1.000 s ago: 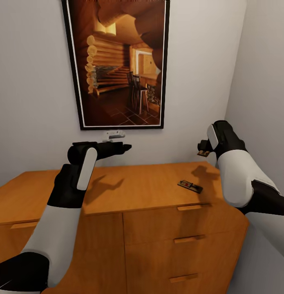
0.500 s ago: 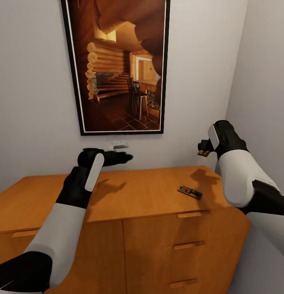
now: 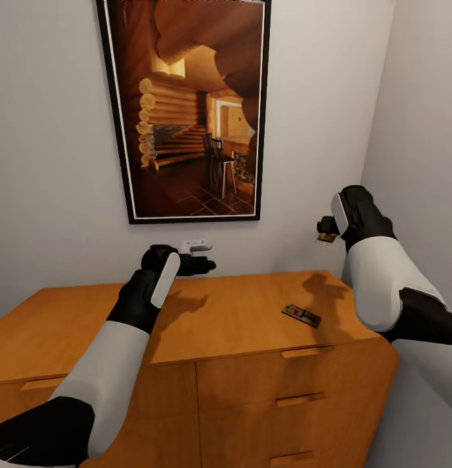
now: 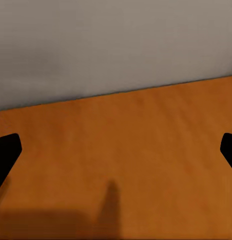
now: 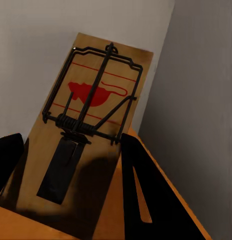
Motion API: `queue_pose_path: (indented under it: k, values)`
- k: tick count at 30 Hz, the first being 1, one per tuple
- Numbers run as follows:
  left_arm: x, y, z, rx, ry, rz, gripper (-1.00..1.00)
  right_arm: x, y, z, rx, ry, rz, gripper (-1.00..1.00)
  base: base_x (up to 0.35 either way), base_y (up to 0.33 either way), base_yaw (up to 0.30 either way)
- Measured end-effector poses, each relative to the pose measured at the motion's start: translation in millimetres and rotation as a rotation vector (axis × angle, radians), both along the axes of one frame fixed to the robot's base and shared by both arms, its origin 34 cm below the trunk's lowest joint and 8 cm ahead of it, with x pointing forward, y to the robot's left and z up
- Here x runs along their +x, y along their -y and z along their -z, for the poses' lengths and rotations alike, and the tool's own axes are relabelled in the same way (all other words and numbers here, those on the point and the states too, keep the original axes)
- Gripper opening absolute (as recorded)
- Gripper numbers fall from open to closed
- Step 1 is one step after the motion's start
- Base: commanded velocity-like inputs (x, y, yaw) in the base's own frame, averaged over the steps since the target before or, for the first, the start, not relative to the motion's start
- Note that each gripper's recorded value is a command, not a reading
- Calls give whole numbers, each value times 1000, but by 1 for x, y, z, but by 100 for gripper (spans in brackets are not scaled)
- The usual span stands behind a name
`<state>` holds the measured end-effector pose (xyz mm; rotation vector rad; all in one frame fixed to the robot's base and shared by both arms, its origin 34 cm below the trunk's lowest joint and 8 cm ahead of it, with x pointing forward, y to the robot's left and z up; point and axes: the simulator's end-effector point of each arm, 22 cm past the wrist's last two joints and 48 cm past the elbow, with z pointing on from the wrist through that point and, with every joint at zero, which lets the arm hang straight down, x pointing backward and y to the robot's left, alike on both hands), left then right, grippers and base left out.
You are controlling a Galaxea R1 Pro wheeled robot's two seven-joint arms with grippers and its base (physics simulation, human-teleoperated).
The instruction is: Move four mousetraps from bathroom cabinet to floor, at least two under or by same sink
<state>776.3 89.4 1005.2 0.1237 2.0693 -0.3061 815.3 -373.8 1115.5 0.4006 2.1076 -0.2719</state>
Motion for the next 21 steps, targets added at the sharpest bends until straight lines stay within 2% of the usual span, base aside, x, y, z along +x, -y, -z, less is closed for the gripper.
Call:
queue_pose_path:
  k: [3, 7, 10, 11, 21]
  values:
    - [8, -1, -6, -5, 8, -11, 100, -1, 3, -18, -15, 26, 10, -100, 0, 0, 0]
    - [21, -1, -31, -8, 39, -22, 100, -1, 6, -34, -25, 45, 17, -100, 0, 0, 0]
    - [31, 0, -50, 5, 48, -25, 100, 0, 4, -43, -27, 51, 15, -100, 0, 0, 0]
    - [37, 2, -59, 21, 49, -23, 100, 2, -4, -44, -24, 50, 2, -100, 0, 0, 0]
    - [41, 7, -76, 64, 45, -14, 100, 5, -10, -63, -24, 50, -7, -100, 0, 0, -5]
